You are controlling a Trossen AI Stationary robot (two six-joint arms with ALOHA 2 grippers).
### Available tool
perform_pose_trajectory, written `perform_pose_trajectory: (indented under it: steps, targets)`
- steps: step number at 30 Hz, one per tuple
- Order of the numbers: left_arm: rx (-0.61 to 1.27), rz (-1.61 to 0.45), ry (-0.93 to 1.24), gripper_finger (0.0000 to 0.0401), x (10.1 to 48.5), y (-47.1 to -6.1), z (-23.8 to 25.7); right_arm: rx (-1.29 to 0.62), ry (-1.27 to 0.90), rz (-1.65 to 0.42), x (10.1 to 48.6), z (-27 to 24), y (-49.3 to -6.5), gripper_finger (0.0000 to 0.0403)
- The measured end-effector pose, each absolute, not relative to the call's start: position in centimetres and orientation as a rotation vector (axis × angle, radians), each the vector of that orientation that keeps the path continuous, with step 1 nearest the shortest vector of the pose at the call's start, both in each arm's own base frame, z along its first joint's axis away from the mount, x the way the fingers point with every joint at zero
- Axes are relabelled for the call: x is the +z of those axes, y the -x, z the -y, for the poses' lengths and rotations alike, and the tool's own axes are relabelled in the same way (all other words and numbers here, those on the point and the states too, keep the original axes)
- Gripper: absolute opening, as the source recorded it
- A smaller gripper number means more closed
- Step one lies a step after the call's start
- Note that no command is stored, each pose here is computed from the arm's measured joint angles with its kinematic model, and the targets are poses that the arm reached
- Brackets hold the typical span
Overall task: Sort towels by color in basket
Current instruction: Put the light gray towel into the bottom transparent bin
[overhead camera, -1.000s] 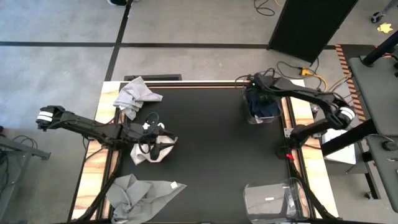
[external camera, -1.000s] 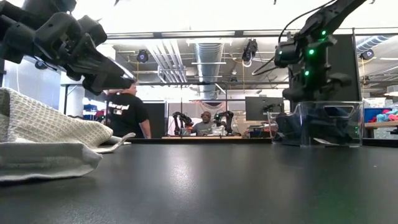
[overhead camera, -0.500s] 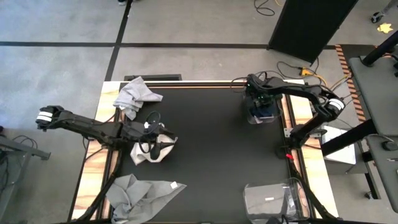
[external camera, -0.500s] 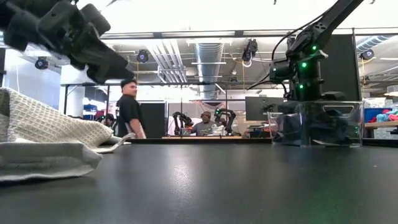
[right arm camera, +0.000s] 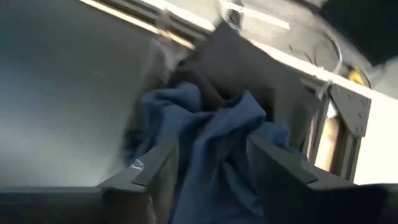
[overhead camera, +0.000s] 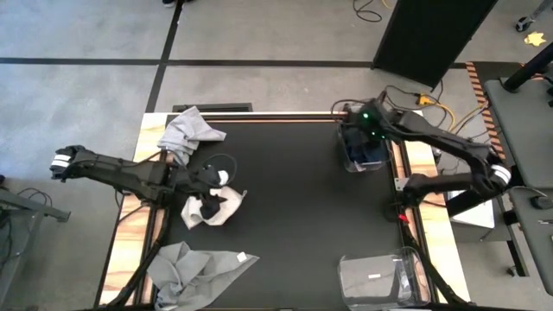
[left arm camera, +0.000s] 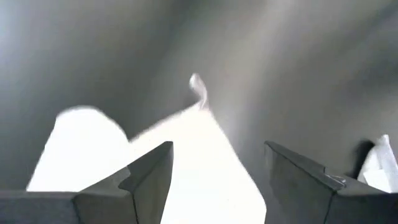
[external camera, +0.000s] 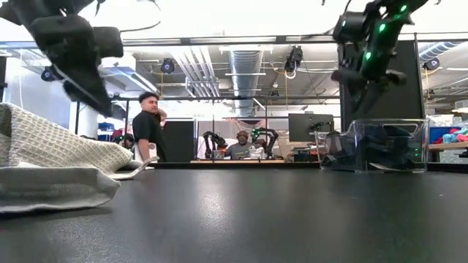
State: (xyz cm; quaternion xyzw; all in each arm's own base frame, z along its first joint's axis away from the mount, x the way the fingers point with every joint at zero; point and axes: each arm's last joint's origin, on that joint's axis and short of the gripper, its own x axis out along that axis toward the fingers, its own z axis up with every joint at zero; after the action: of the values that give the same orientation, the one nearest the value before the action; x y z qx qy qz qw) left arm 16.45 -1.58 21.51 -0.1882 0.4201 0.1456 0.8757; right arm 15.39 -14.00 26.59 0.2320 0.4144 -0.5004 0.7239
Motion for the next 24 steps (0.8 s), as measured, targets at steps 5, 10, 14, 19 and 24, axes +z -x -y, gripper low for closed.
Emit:
perform_pose_trajectory:
  steps: [5,10,14,19,24]
  targets:
    - [0.406,-0.945,0.528,0.0233,19.6,-15.6,1.5,-0.997,-0.428,-0.837,28.2,11.6,-15.6,0.0213]
    - [0.455,-0.979,0.569,0.0233,18.4,-15.2,1.4,-0.870,-0.352,-0.779,29.2,9.5,-16.4,0.0232]
    - [0.490,-1.035,0.550,0.0233,17.1,-15.3,1.4,-0.797,-0.319,-0.726,29.7,8.3,-17.1,0.0245]
    - [0.565,-1.108,0.515,0.0233,15.6,-15.9,1.4,-0.740,-0.287,-0.692,30.0,7.5,-17.7,0.0254]
    - [0.599,-1.112,0.471,0.0208,14.1,-17.4,1.5,-0.701,-0.267,-0.664,30.3,7.0,-18.2,0.0255]
